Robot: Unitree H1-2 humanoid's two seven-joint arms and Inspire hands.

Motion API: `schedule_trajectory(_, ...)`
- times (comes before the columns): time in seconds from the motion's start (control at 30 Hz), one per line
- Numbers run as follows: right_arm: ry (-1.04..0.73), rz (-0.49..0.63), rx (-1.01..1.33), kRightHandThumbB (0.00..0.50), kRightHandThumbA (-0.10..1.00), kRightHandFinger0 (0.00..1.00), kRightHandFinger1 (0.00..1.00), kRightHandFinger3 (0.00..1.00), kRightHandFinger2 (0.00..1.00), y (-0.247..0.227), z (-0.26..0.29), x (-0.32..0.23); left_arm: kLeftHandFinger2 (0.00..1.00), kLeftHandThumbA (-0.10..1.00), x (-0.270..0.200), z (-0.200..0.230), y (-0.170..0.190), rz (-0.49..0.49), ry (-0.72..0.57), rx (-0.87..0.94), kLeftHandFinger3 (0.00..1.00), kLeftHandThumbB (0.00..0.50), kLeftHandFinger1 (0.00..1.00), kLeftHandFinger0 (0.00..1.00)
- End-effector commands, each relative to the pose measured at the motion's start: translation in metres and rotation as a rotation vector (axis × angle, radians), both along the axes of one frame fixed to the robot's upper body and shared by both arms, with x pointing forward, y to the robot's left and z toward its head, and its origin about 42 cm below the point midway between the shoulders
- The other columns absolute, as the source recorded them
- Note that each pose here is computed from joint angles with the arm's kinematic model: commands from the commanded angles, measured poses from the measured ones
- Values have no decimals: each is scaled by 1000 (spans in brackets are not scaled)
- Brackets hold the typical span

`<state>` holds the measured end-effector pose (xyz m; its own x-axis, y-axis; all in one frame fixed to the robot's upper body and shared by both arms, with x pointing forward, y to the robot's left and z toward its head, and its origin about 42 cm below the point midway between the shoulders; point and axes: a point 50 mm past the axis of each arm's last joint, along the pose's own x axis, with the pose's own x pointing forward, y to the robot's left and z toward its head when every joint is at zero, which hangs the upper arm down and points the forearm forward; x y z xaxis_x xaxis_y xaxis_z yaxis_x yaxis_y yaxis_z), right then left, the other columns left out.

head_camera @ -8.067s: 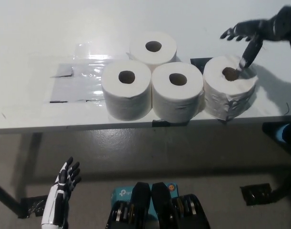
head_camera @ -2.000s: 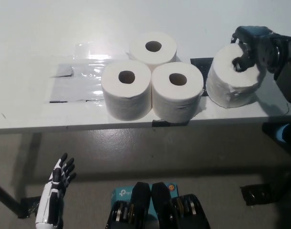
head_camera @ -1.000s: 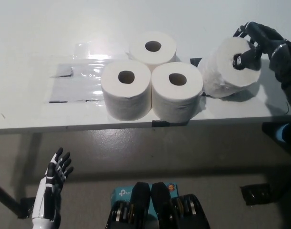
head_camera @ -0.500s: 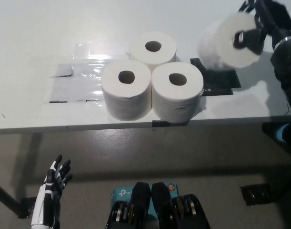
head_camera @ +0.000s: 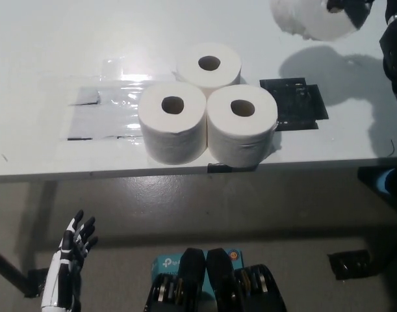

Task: A few rolls of toilet paper are kept infront of the robot and the robot uses its right hand to lift one of the rolls and and places it on top of the other rolls to stack it.

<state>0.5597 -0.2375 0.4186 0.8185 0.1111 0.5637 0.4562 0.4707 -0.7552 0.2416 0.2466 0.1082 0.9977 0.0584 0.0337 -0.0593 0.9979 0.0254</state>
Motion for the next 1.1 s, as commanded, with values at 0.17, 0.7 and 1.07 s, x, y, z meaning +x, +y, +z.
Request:
schedule_trajectory(0.17,-161,132,49,0,863,0,17,80,253,26,72,-31,930,1000,-3,6,1,0,-38,5,1000,76,1000,1000)
schedule_trajectory(0.7,-26,299,-110,0,813,0,0,64,219,85,24,-54,924,1000,-2,7,1,-12,-39,15,1000,55,1000,1000)
schedule_trajectory(1.07,32,348,-204,0,772,0,0,66,290,104,2,-50,920,1000,-1,8,1,-20,-40,20,1000,52,1000,1000)
